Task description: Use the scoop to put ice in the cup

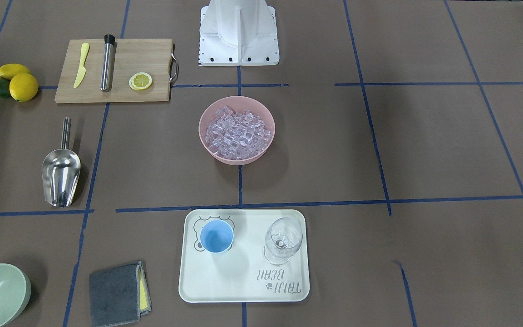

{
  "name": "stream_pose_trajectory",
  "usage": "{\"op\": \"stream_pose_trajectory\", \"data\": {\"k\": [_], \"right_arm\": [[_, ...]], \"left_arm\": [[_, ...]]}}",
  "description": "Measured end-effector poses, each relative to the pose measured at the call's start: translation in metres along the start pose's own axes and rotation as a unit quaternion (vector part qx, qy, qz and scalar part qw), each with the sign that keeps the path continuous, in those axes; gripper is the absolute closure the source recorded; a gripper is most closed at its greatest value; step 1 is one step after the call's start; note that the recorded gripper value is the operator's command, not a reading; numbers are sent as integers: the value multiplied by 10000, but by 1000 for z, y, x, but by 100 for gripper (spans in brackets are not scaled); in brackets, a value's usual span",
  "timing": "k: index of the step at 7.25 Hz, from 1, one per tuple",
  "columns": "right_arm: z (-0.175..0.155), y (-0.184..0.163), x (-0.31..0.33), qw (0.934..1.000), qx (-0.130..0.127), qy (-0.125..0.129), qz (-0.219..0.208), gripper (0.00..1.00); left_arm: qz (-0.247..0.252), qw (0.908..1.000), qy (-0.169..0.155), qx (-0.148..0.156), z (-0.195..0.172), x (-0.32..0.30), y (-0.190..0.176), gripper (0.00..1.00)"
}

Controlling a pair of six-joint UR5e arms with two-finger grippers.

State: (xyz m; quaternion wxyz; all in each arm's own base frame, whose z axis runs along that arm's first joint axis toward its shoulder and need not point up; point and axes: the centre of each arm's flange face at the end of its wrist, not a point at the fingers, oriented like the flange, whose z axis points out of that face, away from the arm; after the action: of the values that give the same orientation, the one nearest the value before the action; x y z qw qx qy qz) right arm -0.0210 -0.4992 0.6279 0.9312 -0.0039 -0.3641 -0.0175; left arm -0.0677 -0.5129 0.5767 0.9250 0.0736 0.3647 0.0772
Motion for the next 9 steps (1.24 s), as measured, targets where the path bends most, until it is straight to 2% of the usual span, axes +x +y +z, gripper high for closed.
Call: {"op": "stream_pose_trajectory", "data": {"k": [2, 3, 4, 5, 6, 8, 9], "right_arm": [[3, -4, -29, 9996, -15, -38, -275, 0], [-2, -4, -41, 9993, 33, -64, -363, 0], [-9, -4, -54, 9991, 91, -125, -408, 0], [-17, -2, -69, 9988, 139, -254, -386, 0], [-24, 0, -83, 9983, 156, -409, -375, 0], [-27, 7, -113, 9966, 119, -581, -567, 0], [-25, 11, -129, 9957, 83, -617, -683, 0]], "left_arm": [[593, 9982, 120, -53, 18, 51, -17, 0], [1021, 9943, 302, 4, 27, 85, -25, 0], [1553, 9863, 544, 107, 42, 123, -31, 0], [2180, 9726, 773, 240, 60, 166, -34, 0], [2826, 9532, 997, 394, 79, 211, -35, 0], [3892, 9071, 1437, 703, 104, 307, -50, 0], [4295, 8846, 1650, 761, 113, 361, -55, 0]]}}
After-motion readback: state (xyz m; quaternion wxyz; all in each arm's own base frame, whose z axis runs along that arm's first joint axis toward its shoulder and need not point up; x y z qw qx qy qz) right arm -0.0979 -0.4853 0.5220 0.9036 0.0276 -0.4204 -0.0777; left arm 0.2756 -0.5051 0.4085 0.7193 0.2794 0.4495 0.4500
